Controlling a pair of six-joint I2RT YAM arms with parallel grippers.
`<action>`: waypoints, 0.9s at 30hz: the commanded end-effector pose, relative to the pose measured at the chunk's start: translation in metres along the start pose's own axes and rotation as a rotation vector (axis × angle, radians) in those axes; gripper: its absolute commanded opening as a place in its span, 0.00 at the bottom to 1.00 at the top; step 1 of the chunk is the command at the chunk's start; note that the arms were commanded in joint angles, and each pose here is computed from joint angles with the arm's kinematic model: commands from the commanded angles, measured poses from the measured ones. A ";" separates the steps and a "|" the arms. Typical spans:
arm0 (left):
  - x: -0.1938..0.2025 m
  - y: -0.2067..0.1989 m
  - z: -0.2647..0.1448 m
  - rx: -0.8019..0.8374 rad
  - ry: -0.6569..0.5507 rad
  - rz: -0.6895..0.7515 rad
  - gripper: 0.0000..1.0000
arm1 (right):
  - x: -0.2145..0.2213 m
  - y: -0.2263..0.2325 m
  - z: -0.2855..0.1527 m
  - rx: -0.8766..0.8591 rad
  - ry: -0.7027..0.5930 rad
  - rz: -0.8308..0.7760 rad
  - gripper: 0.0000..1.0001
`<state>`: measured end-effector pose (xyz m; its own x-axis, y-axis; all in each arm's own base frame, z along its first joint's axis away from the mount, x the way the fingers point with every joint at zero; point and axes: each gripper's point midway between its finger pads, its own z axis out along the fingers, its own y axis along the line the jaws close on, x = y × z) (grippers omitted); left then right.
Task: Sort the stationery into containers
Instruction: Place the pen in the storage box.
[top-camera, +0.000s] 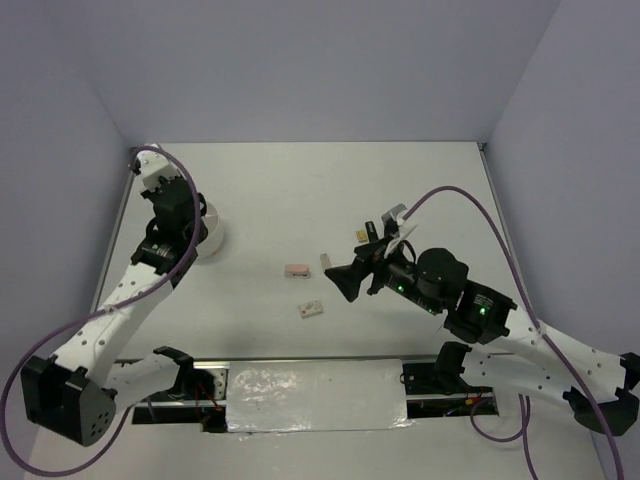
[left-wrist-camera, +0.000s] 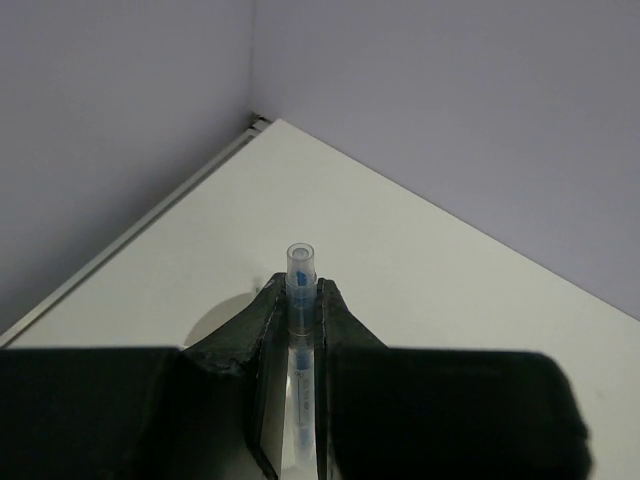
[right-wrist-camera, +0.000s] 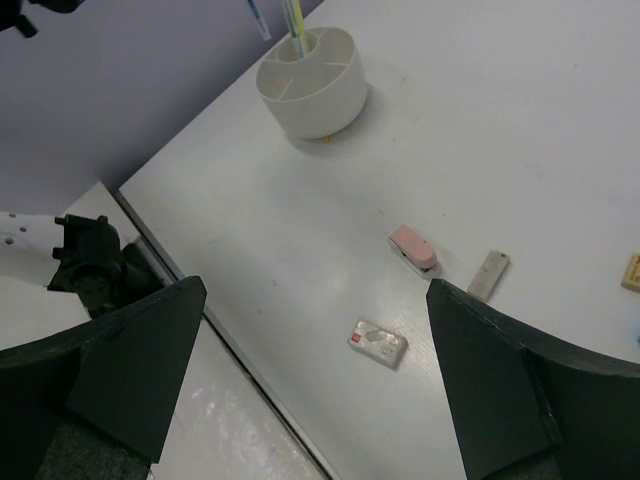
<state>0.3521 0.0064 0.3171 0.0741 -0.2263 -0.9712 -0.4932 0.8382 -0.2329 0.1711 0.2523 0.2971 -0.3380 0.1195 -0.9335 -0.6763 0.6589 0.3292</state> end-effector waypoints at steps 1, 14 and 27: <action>-0.021 0.007 0.022 -0.095 -0.100 -0.058 0.00 | 0.011 -0.009 -0.005 0.027 0.010 0.008 1.00; 0.024 0.035 0.081 -0.179 -0.044 -0.060 0.00 | 0.028 0.001 -0.023 -0.077 0.021 0.020 1.00; 0.062 0.041 0.099 -0.165 0.016 -0.054 0.07 | 0.034 0.002 -0.024 -0.097 0.043 -0.003 1.00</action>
<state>0.4136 0.0749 0.2299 0.0144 -0.2503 -0.9681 -0.6411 0.7407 -0.2010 0.1445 0.2399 0.2653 -0.3794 0.0845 -0.9214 -0.7193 0.5994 0.3511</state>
